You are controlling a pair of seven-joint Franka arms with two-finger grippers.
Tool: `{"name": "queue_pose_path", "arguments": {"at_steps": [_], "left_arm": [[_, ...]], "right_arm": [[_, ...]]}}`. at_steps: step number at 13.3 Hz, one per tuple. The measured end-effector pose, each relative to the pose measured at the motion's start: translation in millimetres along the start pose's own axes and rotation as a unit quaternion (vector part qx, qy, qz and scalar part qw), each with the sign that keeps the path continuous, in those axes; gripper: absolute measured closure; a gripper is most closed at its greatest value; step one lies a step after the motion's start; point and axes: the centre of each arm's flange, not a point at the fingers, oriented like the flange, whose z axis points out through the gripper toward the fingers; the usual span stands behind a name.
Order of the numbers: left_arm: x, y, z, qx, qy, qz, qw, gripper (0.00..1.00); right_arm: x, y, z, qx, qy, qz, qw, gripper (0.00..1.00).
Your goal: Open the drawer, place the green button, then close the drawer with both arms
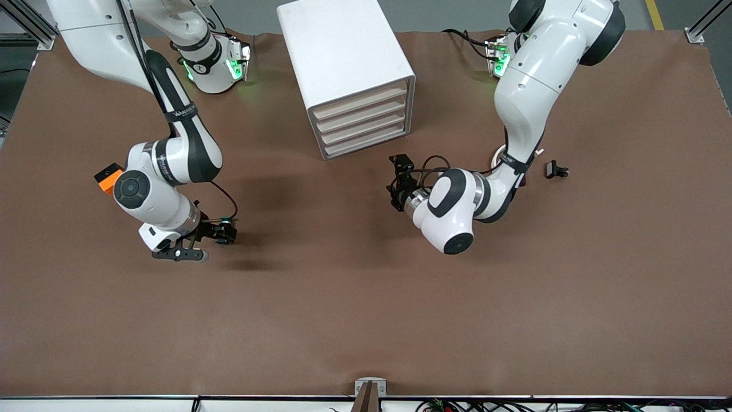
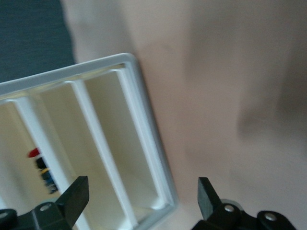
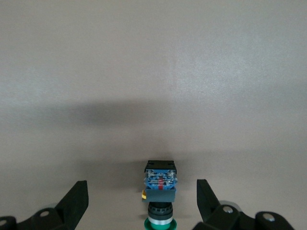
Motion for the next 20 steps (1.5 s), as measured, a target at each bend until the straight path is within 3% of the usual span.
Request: {"name": "queue_pose_path", "arguments": {"at_steps": [3, 6, 15, 17, 19, 20], "left_arm": [[0.7, -0.8, 35.9, 0.076, 0.006, -0.021, 0.997, 0.0], [5.4, 4.2, 61.2, 0.1, 0.013, -0.039, 0.994, 0.0], [17.8, -1.4, 105.7, 0.178, 0.022, -0.078, 0.981, 0.0], [17.0, -3.1, 113.0, 0.182, 0.027, -0.079, 0.98, 0.04], [16.9, -3.8, 116.7, 0.183, 0.03, -0.079, 0.979, 0.23], [17.2, -3.8, 117.6, 0.184, 0.031, -0.08, 0.979, 0.24]], "right_arm": [[-8.1, 2.9, 10.9, 0.0, 0.007, 0.0, 1.0, 0.0], [-19.6, 6.8, 25.0, 0.0, 0.02, 0.001, 1.0, 0.0], [-28.2, 9.6, 46.9, -0.004, 0.004, 0.001, 1.0, 0.0], [-29.7, 10.2, 55.7, -0.005, 0.001, 0.001, 1.0, 0.0], [-30.6, 10.6, 60.3, -0.006, -0.002, 0.001, 1.0, 0.0], [-30.9, 10.7, 61.2, -0.006, -0.003, 0.001, 1.0, 0.0]]}}
